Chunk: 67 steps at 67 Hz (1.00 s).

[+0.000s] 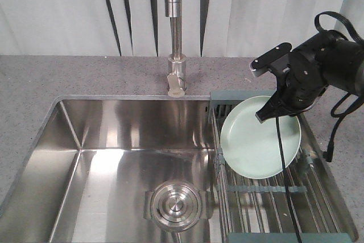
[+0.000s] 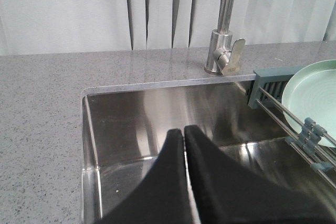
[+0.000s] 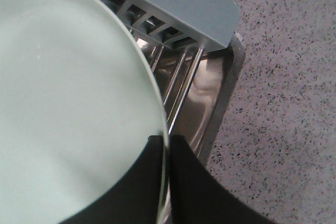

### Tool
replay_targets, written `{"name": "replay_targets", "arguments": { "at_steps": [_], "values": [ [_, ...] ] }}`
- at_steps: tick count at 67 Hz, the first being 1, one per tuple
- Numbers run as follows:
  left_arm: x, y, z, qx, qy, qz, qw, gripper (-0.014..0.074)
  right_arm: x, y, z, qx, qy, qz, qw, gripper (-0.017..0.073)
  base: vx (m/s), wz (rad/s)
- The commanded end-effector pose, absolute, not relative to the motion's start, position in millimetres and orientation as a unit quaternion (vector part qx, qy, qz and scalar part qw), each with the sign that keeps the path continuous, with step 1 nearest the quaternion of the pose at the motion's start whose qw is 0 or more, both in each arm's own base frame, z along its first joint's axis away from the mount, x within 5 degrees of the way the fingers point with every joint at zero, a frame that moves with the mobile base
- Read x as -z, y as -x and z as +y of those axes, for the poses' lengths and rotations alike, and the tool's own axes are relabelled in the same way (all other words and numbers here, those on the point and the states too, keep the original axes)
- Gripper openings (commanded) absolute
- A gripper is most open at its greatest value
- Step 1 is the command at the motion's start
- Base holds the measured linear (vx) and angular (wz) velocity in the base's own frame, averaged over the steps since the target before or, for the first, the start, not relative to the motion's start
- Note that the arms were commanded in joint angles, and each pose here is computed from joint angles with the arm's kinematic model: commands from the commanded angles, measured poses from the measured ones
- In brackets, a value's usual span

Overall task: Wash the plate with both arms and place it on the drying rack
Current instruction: 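Carry the plate over the drying rack with the right gripper, then lower the plate flat onto the rack and open the right gripper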

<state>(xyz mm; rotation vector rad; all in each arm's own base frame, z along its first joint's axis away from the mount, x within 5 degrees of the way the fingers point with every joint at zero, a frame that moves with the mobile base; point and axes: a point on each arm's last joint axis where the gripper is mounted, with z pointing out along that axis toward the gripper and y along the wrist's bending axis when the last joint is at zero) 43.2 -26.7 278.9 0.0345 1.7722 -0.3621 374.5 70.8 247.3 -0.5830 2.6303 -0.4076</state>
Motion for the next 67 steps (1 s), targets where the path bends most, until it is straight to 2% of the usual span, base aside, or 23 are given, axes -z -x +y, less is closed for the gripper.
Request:
{"name": "replay_targets", "arguments": {
  "at_steps": [1, 18, 23, 27, 34, 43, 49, 58, 67],
  "values": [
    [-290, -46, -25, 0.165, 0.002, 0.751, 0.639, -0.0006, -275, -375, 69, 0.153, 0.212, 0.930, 0.257, 0.0100, 0.00, 0.00],
    [-290, -46, -25, 0.165, 0.002, 0.751, 0.639, -0.0006, -275, -375, 68, 0.157, 0.212, 0.930, 0.256, 0.0377, 0.00, 0.00],
    [-290, -46, -25, 0.165, 0.002, 0.751, 0.639, -0.0006, -275, -374, 68, 0.158, 0.211, 0.931, 0.252, 0.0426, 0.00, 0.00],
    [-290, -46, -25, 0.165, 0.002, 0.751, 0.639, -0.0006, -278, -372, 67, 0.159, 0.208, 0.933, 0.248, 0.0426, 0.00, 0.00],
    [-290, -46, -25, 0.165, 0.002, 0.751, 0.639, -0.0006, -293, -363, 66, 0.147, 0.197, 0.933, 0.261, 0.0366, 0.00, 0.00],
    [-290, -46, -25, 0.166, 0.002, 0.751, 0.639, -0.0006, -336, -339, 68, 0.094, 0.177, 0.925, 0.323, 0.0146, 0.00, 0.00],
    [-290, -46, -25, 0.166, 0.002, 0.751, 0.639, -0.0006, -364, -318, 71, 0.050, 0.191, 0.910, 0.364, -0.0017, 0.00, 0.00],
    [-290, -46, -25, 0.166, 0.002, 0.751, 0.639, -0.0006, -396, -276, 74, -0.022, 0.211, 0.878, 0.429, -0.0008, 0.00, 0.00],
    [-290, -46, -25, 0.166, 0.002, 0.751, 0.639, -0.0006, -392, -232, 70, -0.063, 0.214, 0.853, 0.473, -0.0006, 0.00, 0.00]
  ]
}}
